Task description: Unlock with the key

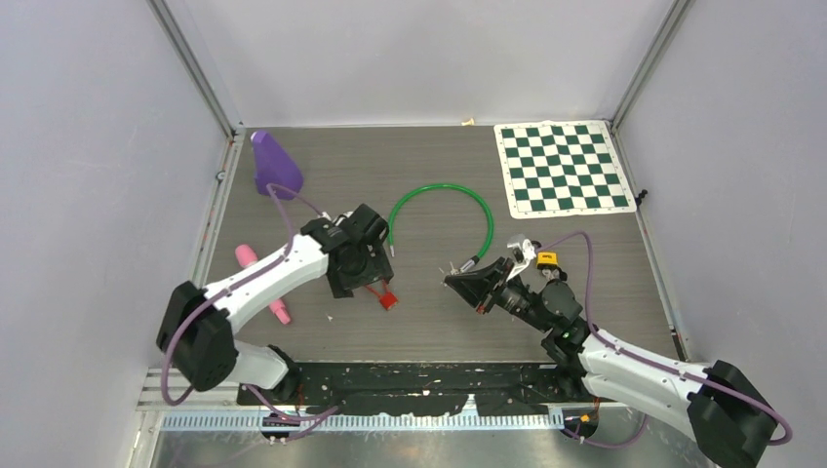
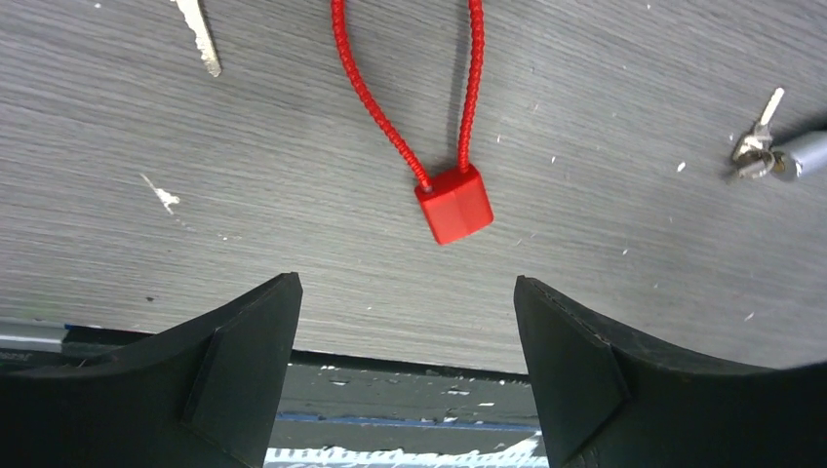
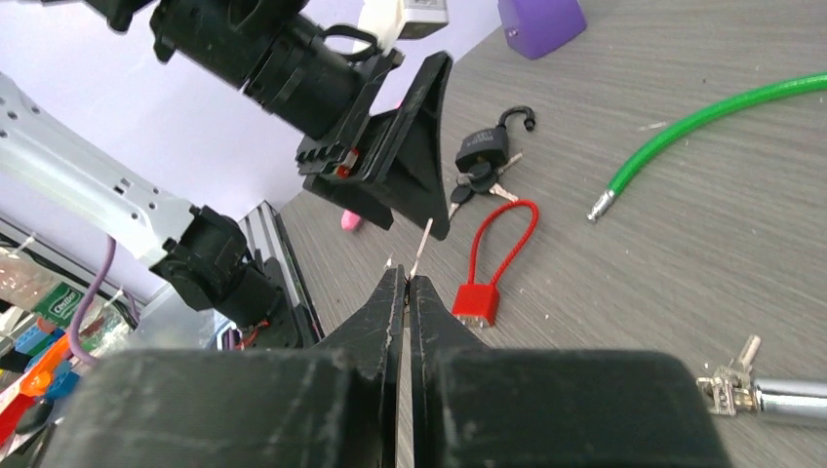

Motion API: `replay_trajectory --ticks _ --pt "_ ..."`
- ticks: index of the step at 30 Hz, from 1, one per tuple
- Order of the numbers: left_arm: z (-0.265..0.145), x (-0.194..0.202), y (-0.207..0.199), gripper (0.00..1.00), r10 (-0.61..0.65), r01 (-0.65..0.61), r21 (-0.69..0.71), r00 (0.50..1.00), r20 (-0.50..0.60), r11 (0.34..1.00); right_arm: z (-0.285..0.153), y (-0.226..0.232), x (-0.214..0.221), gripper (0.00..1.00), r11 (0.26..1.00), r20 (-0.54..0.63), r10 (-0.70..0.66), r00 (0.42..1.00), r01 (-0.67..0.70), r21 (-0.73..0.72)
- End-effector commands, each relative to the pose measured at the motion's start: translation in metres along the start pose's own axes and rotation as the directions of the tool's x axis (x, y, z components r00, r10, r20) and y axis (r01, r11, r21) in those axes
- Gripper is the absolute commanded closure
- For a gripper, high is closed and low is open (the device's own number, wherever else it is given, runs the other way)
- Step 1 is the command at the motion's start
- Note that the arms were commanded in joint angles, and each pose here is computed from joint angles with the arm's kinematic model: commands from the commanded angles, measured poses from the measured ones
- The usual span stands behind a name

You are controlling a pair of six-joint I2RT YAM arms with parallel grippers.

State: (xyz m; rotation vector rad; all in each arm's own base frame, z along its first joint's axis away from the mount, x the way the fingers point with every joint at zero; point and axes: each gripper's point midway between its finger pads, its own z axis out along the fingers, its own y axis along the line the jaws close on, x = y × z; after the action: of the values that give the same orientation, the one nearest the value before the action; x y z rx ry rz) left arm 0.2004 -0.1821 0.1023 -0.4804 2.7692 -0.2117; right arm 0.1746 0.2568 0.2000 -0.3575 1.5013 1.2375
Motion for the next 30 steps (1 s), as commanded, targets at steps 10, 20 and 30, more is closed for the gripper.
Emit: replay_trajectory --ticks 10,20,30 --pt "0.048 0.011 -0.032 0.16 -0.177 0.142 -0.204 0.971 -0.162 0.969 -0.012 0.005 0.012 0.95 0.998 0.005 -0.009 1.0 0.009 -0.061" --pt "0.071 0.016 -0.016 0.13 -0.226 0.151 -0.396 0.962 -0.15 0.906 -0.024 0.005 0.012 0.95 0.997 0.02 -0.049 0.999 0.05 -0.064" --pt "0.088 0.019 -0.002 0.35 -0.249 0.18 -0.444 0.963 -0.103 0.878 -0.033 -0.002 0.018 0.95 0.998 0.032 -0.055 0.998 0.056 -0.04"
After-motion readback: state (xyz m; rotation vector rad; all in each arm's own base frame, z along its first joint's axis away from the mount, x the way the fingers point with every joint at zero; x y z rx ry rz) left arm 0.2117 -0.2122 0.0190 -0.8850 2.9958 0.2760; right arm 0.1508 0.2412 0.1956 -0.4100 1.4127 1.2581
